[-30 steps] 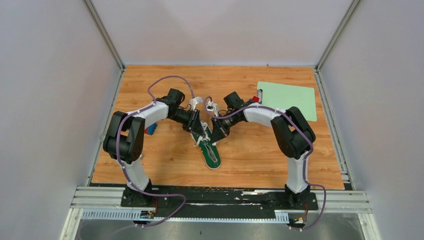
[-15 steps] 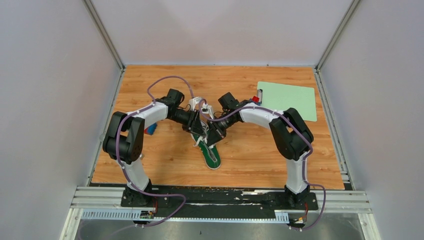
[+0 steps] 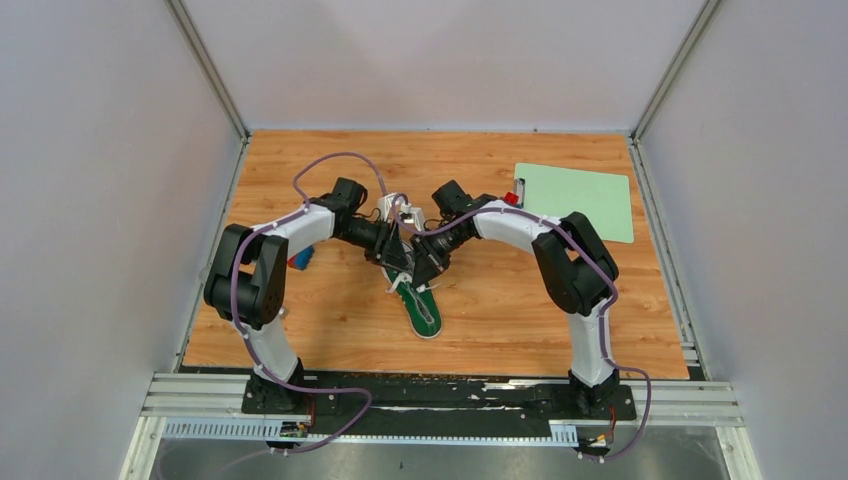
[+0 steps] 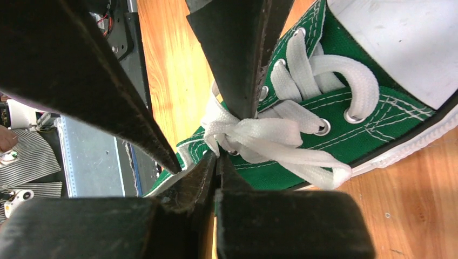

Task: Tie the shoes
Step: Cross the shoelace with the shoelace.

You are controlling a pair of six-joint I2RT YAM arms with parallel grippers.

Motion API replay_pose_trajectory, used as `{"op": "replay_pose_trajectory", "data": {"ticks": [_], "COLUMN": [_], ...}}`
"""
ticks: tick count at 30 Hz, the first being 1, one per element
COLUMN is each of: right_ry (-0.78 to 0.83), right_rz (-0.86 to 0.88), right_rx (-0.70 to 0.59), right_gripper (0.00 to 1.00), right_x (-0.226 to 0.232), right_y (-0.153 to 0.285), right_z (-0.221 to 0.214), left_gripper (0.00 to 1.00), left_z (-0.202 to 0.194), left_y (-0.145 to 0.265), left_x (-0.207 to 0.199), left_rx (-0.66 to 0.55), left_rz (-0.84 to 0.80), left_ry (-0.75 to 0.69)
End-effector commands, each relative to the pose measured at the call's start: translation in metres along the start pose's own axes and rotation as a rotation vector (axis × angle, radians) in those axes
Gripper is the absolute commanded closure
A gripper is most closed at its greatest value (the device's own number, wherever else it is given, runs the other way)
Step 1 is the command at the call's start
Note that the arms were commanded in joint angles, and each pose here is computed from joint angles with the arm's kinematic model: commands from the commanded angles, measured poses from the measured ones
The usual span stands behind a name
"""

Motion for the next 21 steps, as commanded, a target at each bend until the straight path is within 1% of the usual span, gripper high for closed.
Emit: {"op": "replay_pose_trajectory", "data": {"ticks": [1,4,8,11,16,21], "right_ry": [0.013,0.001,-0.002,-0.003,0.0,-0.002], "right_rz": [-0.012,-0.015,-0.014,-0.014,-0.01,-0.008], "right_rx": [-0.004,0.009,0.008,0.008,0.008,0.009], "right_gripper": [1.0,1.0,1.0,1.0,1.0,1.0], "right_x": [0.002,0.002,0.002,0.001,0.001,0.001], "right_y": [0.0,0.0,0.0,0.0,-0.001,-0.001], "right_z": [0.011,0.007,0.008,0.009,0.011,0.011], "left_gripper": [0.48,0.49,0.55,0.64,0.66,0.65], "left_z": [0.006,0.005,0.004,0.003,0.002,0.003], "left_y": [0.005,0.005,0.005,0.003,0.0,-0.005], "left_x": [-0.017,-0.016,-0.014,-0.013,-0.011,-0.007], "left_rx": [-0.035,-0.033,-0.026,-0.009,0.012,0.04], "left_rz": [-0.048,-0.043,-0.03,-0.027,0.001,0.033], "left_ry": [-0.057,-0.059,-0.074,-0.079,-0.088,-0.114]}}
Point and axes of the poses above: each gripper's point midway between its finger pads, its own y axis back along the fingers, its own x axis along the line the jaws close on, z = x × y, the point moved 4 cm from there along y, back along the fingers, and after that the axes turned 6 degrees about -y, right-handed, at the moved point
